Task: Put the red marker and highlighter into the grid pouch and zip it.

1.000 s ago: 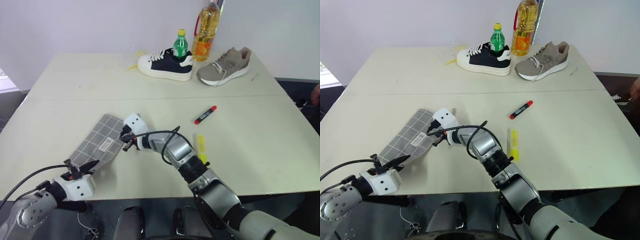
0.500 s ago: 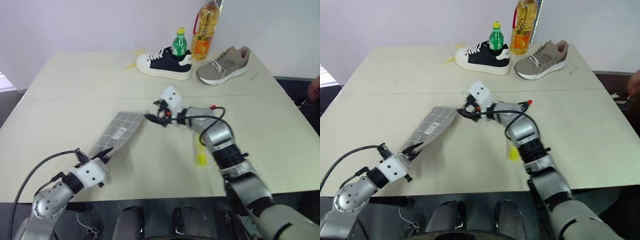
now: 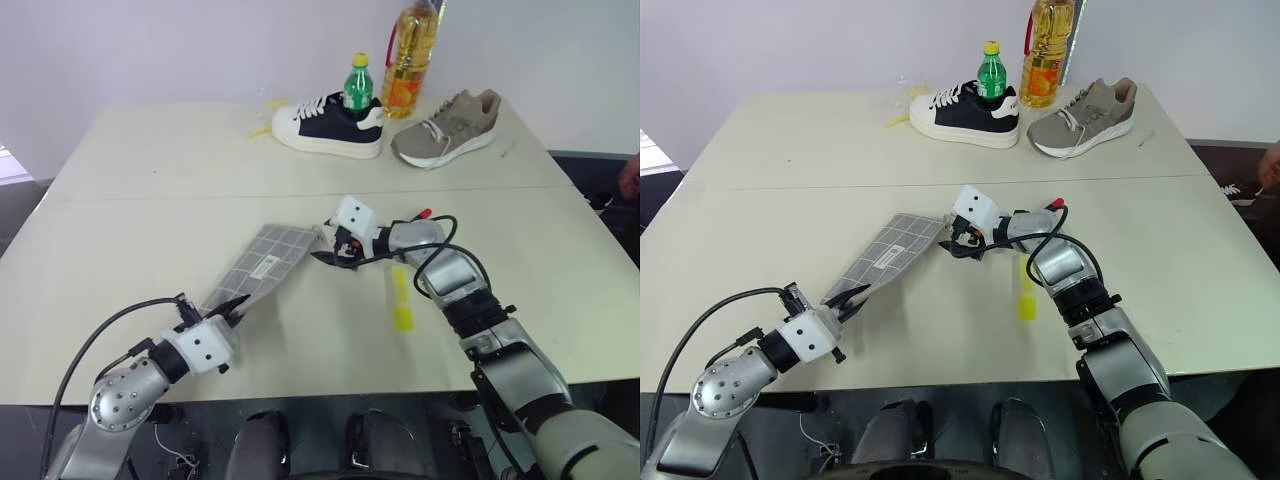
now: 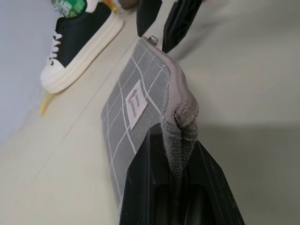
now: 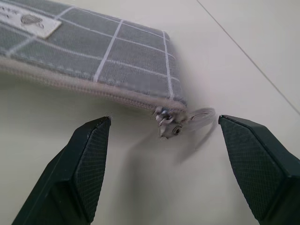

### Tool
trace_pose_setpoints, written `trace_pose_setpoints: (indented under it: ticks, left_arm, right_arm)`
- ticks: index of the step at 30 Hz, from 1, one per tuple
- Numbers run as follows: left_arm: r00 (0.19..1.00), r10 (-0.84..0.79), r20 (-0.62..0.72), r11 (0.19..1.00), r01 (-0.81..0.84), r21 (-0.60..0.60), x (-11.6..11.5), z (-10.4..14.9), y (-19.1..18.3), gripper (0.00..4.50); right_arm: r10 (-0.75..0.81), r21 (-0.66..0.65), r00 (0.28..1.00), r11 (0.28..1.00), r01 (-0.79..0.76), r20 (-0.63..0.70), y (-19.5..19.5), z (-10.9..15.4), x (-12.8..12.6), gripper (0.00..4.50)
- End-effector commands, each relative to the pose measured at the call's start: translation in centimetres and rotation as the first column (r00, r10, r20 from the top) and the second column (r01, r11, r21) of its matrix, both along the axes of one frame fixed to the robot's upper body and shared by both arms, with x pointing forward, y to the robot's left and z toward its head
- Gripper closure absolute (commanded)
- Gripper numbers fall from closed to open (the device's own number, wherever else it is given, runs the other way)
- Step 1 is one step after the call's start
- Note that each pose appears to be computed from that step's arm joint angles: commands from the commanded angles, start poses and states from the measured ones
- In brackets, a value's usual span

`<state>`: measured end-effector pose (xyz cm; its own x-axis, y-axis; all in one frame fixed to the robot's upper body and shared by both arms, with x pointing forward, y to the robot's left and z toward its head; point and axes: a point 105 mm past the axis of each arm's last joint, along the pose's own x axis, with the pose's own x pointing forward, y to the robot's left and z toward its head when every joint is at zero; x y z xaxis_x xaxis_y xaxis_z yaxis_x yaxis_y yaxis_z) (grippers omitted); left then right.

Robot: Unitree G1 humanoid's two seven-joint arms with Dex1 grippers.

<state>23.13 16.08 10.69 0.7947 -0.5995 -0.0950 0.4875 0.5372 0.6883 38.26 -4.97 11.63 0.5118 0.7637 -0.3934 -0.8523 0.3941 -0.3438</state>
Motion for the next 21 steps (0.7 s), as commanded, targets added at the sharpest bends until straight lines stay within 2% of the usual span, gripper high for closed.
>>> trace_pose_setpoints:
  ticks: [1,9,12,17,18,21]
  left_arm:
    - [0.996,0.004,0.086,0.999,-0.001,-0.036,0.0,2.2,-0.2,4.50]
    - [0.995,0.005,0.103,1.000,-0.002,-0.027,0.1,2.7,-0.3,4.50]
    - [0.994,0.006,0.108,1.000,-0.004,-0.021,0.2,2.8,-0.3,4.50]
    - [0.993,0.010,0.114,1.000,-0.008,-0.020,0.4,2.8,-0.2,4.50]
    - [0.993,0.012,0.116,1.000,-0.010,-0.020,0.5,2.8,-0.2,4.50]
    - [0.993,0.020,0.120,1.000,-0.018,-0.021,0.8,2.8,-0.2,4.50]
  right_arm:
    - [-0.004,0.044,0.998,0.999,0.001,0.060,0.2,2.1,0.8,0.68]
    - [-0.046,0.107,0.999,0.993,0.043,0.021,0.1,2.2,1.8,0.68]
    - [-0.072,0.137,0.997,0.988,0.074,-0.016,0.0,2.1,2.1,1.58]
    - [-0.092,0.177,0.993,0.979,0.103,-0.070,0.2,2.1,2.2,4.14]
    - [-0.094,0.189,0.992,0.976,0.108,-0.080,0.4,2.2,2.1,4.46]
    - [-0.116,0.209,0.988,0.968,0.135,-0.104,0.7,2.2,2.0,4.46]
